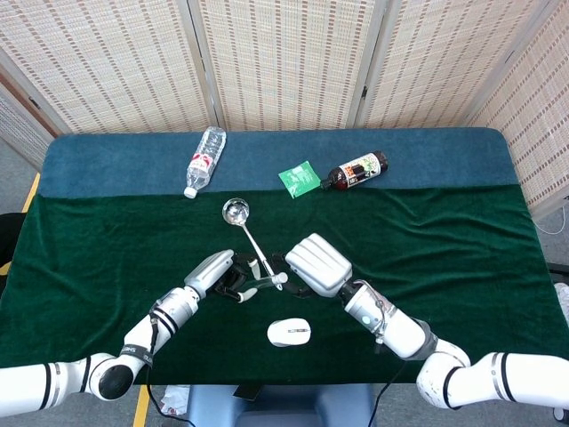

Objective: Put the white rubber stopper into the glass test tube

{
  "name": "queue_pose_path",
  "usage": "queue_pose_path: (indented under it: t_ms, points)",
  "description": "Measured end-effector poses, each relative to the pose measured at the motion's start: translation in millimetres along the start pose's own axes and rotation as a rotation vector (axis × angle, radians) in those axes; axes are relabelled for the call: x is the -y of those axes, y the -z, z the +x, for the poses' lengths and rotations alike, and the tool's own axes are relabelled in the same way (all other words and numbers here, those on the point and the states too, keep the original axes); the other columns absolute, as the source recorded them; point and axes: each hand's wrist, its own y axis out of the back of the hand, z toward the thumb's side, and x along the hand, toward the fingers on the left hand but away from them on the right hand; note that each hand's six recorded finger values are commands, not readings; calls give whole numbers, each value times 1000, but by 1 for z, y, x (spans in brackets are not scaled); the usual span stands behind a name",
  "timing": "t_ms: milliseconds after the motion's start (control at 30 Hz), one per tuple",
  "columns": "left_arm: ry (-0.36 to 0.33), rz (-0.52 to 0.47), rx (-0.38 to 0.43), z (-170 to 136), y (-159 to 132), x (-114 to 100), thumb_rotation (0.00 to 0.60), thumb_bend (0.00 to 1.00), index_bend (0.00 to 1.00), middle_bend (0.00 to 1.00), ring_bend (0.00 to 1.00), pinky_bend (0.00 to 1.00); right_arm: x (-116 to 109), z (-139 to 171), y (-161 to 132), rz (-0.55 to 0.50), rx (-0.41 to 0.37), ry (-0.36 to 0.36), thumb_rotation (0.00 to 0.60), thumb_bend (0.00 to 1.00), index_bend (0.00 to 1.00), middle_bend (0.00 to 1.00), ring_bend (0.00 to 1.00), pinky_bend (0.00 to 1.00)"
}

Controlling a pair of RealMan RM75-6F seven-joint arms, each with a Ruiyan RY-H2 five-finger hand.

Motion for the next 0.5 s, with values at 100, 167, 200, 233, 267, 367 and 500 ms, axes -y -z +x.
queue_pose_path:
  t_ms: [100, 167, 200, 233, 267, 367, 500]
  points:
    - [1, 1, -2, 0, 1, 0, 600, 520, 675, 884, 844, 850, 2, -1, 1, 1, 3, -2, 589, 541, 673, 1000, 1000, 1000]
    - [2, 1, -2, 0, 1, 0, 600, 521, 676, 884, 844, 850, 2, -2, 1, 2, 3, -3, 589, 541, 673, 1000, 1000, 1000]
    - [2, 1, -2, 0, 1, 0, 600, 521, 676, 884, 844, 850, 2, -2, 1, 2, 3, -4, 589, 541, 673, 1000, 1000, 1000]
    - [2, 0, -2, 0, 1, 0, 600, 521, 676, 884, 844, 850, 3, -2, 1, 2, 3, -5, 590, 541, 672, 1000, 1000, 1000]
    - [3, 1, -3, 0, 2, 1, 600, 521, 677, 884, 844, 850, 3, -2, 1, 3, 3, -5, 588, 541, 663, 1000, 1000, 1000]
    - [3, 4, -5, 1, 3, 1, 600, 521, 677, 884, 844, 850, 4, -3, 2, 5, 6, -4, 587, 540, 575, 1000, 1000, 1000]
    - [1, 11, -9, 1, 5, 0, 600, 521, 677, 884, 844, 850, 4, -3, 5, 4, 8, -2, 589, 541, 418, 1000, 1000, 1000]
